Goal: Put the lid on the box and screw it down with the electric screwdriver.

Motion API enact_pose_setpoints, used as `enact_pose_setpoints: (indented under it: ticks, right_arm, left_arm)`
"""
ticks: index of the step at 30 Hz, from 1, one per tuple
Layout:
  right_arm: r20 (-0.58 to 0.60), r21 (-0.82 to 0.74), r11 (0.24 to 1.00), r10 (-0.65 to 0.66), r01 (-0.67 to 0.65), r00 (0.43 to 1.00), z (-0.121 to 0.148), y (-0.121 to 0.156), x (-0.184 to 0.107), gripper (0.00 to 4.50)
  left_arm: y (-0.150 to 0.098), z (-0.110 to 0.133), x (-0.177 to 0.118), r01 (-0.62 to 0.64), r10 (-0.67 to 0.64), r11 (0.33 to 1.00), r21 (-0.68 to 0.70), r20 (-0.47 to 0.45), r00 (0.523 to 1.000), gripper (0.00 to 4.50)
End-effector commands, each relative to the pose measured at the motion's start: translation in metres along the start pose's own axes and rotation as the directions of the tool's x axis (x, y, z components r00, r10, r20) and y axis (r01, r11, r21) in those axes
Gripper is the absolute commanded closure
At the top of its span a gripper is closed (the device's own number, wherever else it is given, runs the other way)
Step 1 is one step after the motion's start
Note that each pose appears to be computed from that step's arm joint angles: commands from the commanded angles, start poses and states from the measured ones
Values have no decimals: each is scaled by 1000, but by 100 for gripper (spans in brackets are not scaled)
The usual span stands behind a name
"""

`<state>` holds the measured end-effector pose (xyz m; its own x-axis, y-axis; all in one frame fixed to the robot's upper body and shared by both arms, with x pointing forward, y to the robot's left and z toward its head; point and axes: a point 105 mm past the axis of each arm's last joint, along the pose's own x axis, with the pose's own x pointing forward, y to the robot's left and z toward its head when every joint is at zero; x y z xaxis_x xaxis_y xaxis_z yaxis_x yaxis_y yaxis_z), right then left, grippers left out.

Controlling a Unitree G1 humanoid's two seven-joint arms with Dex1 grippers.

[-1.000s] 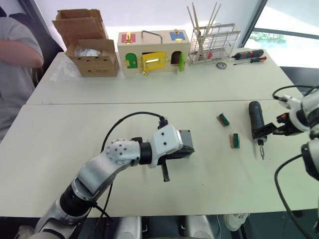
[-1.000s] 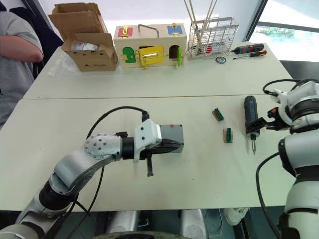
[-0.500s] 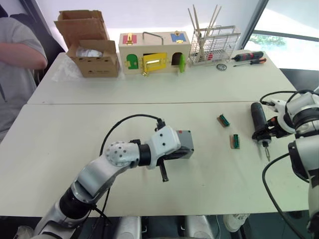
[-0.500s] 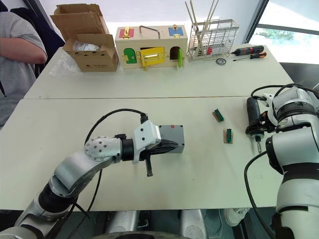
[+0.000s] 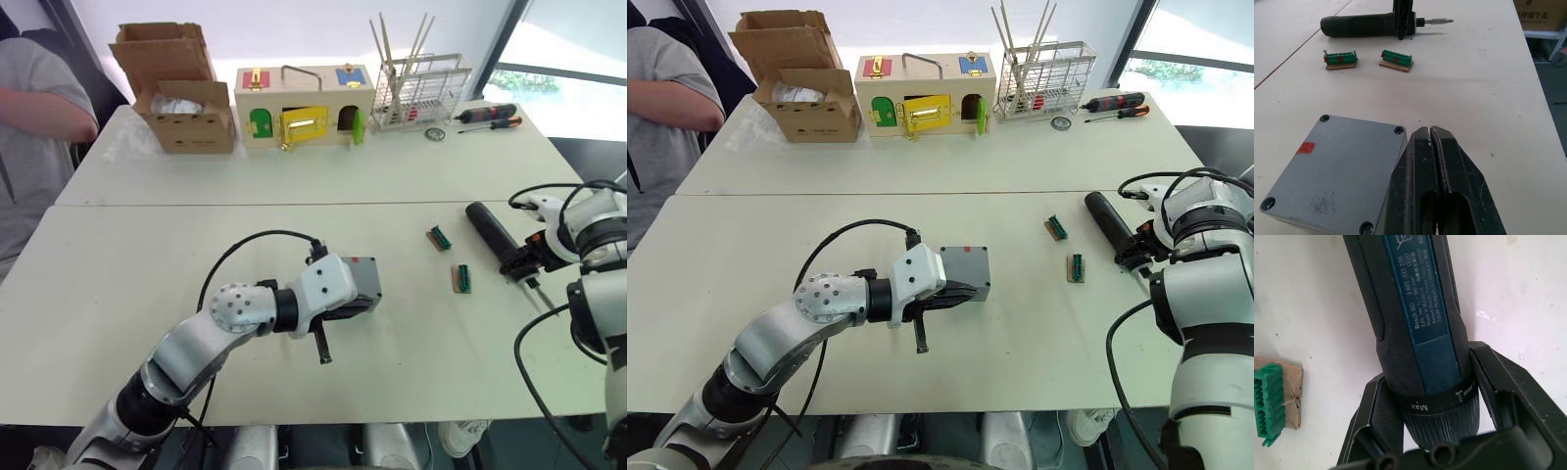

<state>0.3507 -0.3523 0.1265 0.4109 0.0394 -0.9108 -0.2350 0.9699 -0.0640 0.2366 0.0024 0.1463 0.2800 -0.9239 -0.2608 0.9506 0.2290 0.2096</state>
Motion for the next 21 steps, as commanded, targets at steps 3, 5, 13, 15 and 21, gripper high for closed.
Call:
enact_pose_setpoints:
  ticks: [3, 5, 13, 15, 21]
  right_arm:
    - [474, 196, 972, 19, -127, 880, 72, -2, -67, 265]
    - [568, 244, 946, 37, -212, 822, 81, -2, -84, 265]
    - [925, -126, 892, 264, -434, 273, 119, 45, -161, 265]
    - [955, -200, 882, 273, -426, 119, 108, 67, -172, 265]
    - [936, -308, 836, 352, -454, 15, 76, 140, -158, 265]
  left_arm:
    - [8, 10, -5, -1, 0, 1000, 31, 42, 999, 450]
    - [13, 10, -8, -4, 3, 1000, 24, 47, 999, 450]
    - [49, 15, -28, -70, 75, 996, -46, 106, 992, 450]
    - [56, 14, -32, -68, 74, 996, -58, 106, 992, 450]
    - [63, 10, -29, -15, 20, 998, -69, 84, 996, 450]
